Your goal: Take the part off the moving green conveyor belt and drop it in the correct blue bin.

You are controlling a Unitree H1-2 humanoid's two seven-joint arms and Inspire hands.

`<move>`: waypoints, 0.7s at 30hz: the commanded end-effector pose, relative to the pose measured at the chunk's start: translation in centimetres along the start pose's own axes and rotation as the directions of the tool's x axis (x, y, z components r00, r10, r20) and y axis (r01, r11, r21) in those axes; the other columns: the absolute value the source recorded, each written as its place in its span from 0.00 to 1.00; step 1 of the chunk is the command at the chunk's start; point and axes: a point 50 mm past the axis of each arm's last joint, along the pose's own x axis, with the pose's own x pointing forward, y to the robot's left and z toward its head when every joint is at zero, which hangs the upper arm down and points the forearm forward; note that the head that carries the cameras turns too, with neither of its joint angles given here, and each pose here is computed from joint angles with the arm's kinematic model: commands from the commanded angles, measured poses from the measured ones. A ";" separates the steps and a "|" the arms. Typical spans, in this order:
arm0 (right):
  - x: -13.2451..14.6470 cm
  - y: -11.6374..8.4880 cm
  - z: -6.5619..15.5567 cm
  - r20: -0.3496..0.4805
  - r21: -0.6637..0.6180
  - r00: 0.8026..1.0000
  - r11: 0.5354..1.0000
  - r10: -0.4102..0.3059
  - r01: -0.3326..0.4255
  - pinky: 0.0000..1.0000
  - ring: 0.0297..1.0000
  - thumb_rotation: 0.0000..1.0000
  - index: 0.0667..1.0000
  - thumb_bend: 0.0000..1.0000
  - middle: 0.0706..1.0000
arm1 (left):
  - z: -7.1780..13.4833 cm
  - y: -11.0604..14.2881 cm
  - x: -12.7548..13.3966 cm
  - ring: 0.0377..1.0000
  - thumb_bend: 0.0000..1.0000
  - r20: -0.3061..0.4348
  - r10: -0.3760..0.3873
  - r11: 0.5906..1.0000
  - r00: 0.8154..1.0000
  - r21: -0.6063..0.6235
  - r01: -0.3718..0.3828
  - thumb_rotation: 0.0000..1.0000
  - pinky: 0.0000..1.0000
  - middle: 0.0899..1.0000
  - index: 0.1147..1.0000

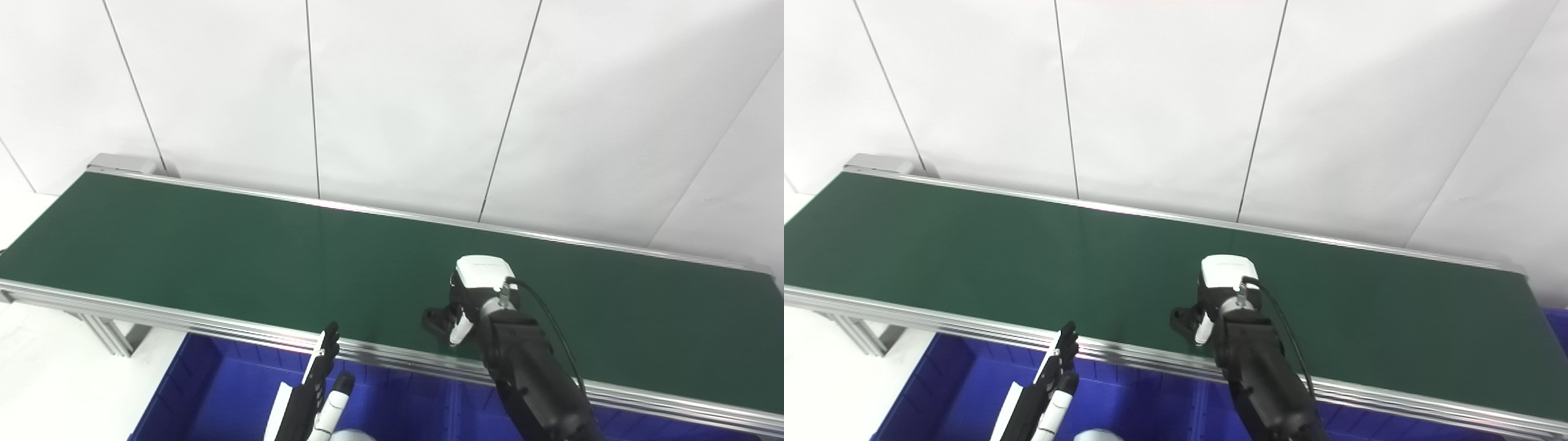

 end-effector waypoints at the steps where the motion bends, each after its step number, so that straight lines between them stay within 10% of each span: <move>1: -0.7 -0.3 0.9 0.083 0.055 0.996 0.998 -0.034 0.030 0.18 0.24 0.00 0.45 0.53 0.43 | 1.5 -2.7 0.1 0.99 0.49 0.050 -0.020 0.997 0.999 -0.075 0.024 0.97 1.00 1.00 1.00; 12: -5.4 -4.2 0.7 0.271 0.010 0.932 0.969 -0.240 0.246 0.18 0.23 0.00 0.45 0.52 0.43 | 1.6 -1.9 0.2 0.99 0.52 0.061 -0.013 0.998 0.998 -0.064 0.017 0.98 1.00 1.00 1.00; 21: -11.1 -3.4 -1.6 0.311 -0.143 0.934 0.963 -0.177 0.230 0.12 0.16 0.00 0.44 0.53 0.43 | 2.5 -0.2 0.2 1.00 0.59 0.045 -0.020 0.996 0.999 -0.083 0.023 0.99 1.00 1.00 1.00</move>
